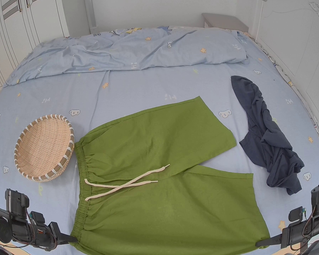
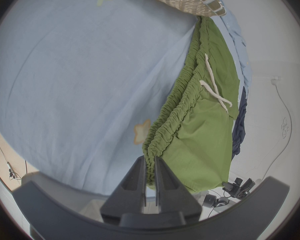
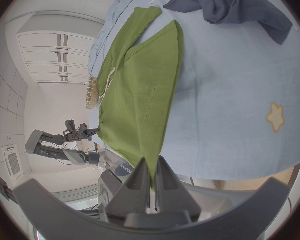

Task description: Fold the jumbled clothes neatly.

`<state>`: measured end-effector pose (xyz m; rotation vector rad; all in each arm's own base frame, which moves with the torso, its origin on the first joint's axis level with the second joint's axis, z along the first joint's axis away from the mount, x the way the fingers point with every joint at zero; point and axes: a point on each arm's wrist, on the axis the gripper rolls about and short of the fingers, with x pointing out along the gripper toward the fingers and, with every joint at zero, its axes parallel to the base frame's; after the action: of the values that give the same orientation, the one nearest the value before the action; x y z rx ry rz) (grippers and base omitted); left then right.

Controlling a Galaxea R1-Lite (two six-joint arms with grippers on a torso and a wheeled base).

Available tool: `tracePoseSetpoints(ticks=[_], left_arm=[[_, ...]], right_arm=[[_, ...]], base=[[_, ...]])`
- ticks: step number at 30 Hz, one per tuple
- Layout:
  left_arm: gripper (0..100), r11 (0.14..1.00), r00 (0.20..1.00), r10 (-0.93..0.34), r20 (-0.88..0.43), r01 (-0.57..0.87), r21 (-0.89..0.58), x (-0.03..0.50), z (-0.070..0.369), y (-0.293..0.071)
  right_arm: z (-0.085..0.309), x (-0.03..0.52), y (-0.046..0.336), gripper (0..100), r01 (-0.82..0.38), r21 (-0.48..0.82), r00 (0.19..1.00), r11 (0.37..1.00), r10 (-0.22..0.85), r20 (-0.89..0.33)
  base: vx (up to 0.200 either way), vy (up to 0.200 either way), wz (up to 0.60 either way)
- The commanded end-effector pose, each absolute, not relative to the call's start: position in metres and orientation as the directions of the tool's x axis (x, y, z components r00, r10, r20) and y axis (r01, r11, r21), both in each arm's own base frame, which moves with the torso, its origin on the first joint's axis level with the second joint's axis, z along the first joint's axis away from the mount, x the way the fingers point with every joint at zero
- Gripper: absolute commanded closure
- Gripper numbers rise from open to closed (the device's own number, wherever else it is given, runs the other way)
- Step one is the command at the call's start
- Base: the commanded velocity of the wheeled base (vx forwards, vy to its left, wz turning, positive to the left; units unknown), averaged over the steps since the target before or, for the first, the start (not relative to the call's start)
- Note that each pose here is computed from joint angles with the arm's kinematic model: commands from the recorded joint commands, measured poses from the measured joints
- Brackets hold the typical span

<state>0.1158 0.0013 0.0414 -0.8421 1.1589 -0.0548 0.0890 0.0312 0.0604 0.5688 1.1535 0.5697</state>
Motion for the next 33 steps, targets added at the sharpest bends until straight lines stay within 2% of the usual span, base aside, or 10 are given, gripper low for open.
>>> tracePoseSetpoints(ticks=[1,6,12,18,24,33], left_arm=[[100,0.716,0.446,-0.450,-0.774,-0.338,-0.611,0.095,0.049,-0.001],[100,0.743,0.410,-0.457,-0.789,-0.310,-0.593,0.078,0.051,-0.003],[100,0.745,0.431,-0.455,-0.779,-0.295,-0.598,0.077,0.053,-0.003],[100,0.739,0.520,-0.447,-0.728,-0.244,-0.628,0.101,0.072,-0.001],[100,0.689,0.592,-0.457,-0.664,-0.236,-0.685,0.137,0.102,-0.001],[100,0.662,0.616,-0.463,-0.637,-0.238,-0.711,0.200,0.139,-0.002]], right_arm=[[0.067,0.067,0.027,100,-0.176,0.678,0.345,0.714,0.690,-0.636],[0.069,0.057,0.025,100,-0.181,0.680,0.358,0.711,0.692,-0.627],[0.073,0.060,0.026,100,-0.191,0.681,0.375,0.707,0.693,-0.615],[0.120,0.096,0.032,100,-0.250,0.687,0.468,0.682,0.706,-0.531],[0.166,0.141,0.042,100,-0.280,0.679,0.479,0.678,0.712,-0.514],[0.195,0.219,0.055,100,-0.298,0.673,0.499,0.677,0.711,-0.495]], base=[[0.000,0.000,0.00],[0.000,0.000,0.00],[0.000,0.000,0.00],[0.000,0.000,0.00],[0.000,0.000,0.00],[0.000,0.000,0.00]])
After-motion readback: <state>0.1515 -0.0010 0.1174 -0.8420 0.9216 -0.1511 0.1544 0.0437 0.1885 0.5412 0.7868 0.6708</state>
